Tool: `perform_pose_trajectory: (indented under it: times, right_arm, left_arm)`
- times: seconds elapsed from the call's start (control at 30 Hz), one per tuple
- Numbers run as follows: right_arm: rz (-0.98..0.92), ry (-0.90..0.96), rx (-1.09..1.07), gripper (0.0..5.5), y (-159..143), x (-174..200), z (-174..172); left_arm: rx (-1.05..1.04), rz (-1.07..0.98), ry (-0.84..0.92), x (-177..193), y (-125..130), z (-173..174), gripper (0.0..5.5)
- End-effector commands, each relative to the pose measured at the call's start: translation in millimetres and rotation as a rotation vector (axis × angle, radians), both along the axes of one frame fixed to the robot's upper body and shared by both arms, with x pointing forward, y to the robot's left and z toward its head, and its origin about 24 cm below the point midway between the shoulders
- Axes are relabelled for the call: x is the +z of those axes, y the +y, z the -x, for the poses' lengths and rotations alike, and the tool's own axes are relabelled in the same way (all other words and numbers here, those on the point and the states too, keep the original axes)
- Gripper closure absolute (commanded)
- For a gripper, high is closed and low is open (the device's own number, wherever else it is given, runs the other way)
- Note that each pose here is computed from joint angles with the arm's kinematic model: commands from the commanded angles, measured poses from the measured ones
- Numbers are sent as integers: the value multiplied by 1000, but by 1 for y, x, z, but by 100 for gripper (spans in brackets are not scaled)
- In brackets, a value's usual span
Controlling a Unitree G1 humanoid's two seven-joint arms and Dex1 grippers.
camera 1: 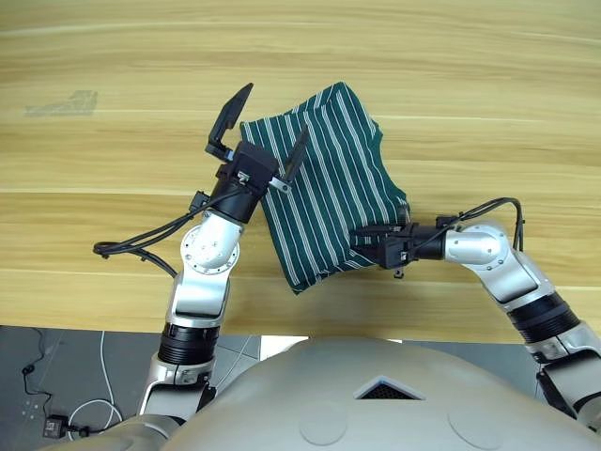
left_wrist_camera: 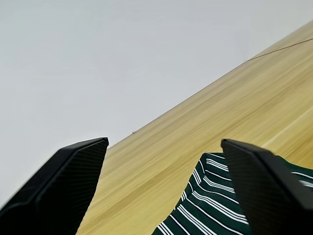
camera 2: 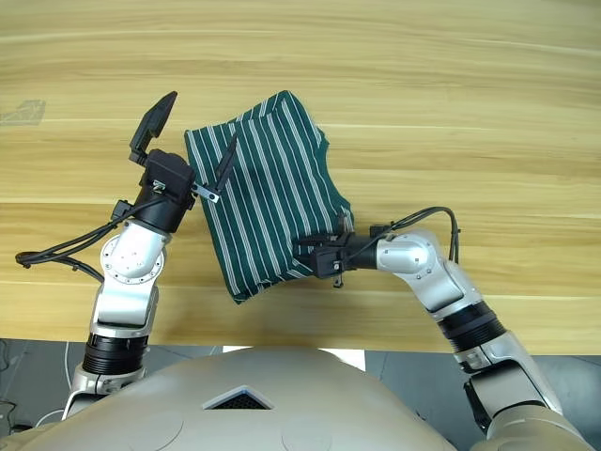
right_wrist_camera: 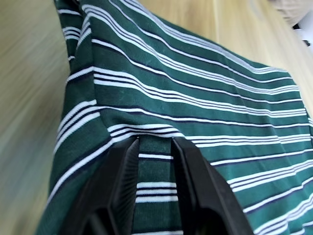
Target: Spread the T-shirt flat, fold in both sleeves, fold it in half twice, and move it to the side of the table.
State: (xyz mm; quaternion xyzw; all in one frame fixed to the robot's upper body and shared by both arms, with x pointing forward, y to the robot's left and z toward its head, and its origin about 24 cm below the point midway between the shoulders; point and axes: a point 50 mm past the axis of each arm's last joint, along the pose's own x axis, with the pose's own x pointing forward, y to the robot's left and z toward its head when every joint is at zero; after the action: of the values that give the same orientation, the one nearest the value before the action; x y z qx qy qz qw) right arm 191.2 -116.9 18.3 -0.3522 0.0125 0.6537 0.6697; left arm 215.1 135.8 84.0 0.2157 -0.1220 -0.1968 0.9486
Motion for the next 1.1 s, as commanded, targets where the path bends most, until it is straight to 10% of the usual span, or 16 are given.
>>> perform_pose_trajectory:
  times: [0.03,0.4,0.7,0.9,1.1]
  right_arm:
    - [52,70,39,426,10,-24,11]
    - [-35,100,0,426,18,-21,18]
    - [-832,348,-99,426,4,116,9]
    - [-519,-195,-335,426,-49,110,-29]
    - [-77,-760,80,322,-63,79,-21]
  left_arm:
    - [7,-16,10,-3,-1,-1,122]
    - [8,-41,19,-7,0,-2,122]
    - [-2,-62,-30,4,11,1,122]
    - [77,-383,-178,23,73,23,122]
    - [-87,-907,-214,-3,98,62,47]
